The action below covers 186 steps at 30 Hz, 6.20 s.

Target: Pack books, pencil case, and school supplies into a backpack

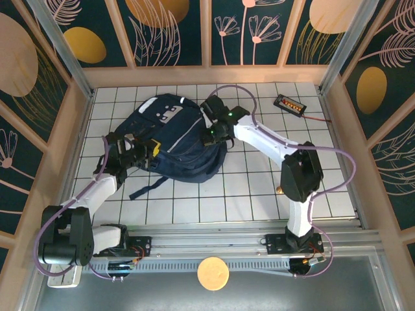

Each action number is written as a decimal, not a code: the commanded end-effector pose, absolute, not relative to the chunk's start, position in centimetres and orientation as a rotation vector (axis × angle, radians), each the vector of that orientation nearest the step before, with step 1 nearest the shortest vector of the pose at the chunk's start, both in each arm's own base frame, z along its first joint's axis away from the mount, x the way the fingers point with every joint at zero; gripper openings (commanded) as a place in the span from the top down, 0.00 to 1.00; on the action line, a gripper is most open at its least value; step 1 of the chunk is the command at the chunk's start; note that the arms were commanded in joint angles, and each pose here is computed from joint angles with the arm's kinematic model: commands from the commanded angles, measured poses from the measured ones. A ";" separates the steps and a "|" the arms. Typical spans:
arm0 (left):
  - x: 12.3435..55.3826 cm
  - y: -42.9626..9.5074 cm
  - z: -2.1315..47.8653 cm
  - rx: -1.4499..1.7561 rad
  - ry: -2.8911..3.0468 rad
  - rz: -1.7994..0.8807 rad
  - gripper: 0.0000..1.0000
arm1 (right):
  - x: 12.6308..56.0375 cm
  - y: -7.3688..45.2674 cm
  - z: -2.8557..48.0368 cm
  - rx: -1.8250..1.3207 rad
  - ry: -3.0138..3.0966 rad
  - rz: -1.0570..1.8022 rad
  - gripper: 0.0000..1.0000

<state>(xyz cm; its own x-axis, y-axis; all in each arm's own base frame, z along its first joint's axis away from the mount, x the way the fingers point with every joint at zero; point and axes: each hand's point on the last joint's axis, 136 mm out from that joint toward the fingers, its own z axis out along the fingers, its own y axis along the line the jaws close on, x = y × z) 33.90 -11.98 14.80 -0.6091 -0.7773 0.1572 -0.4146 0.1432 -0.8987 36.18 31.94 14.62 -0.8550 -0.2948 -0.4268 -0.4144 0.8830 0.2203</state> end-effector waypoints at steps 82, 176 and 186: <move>28.6 -8.4 11.7 -1.004 2.352 -1.062 1.00 | 44.0 27.8 15.9 -1.441 1.879 0.081 1.00; 20.8 -12.0 2.4 -1.409 2.309 -1.208 0.01 | 33.7 31.1 15.5 -1.519 1.864 0.297 1.00; 23.2 -12.1 1.8 -1.387 2.363 -1.117 0.01 | 30.9 33.4 16.3 -1.559 1.818 0.343 1.00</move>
<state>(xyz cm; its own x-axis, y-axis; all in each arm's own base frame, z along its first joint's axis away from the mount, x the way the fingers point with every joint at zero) 25.74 -13.94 7.56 -0.6058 -0.7723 0.1912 -0.5146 0.1970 -0.8345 31.33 31.97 14.11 -0.0663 -0.7815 -0.6204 -0.9473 0.2445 -0.2068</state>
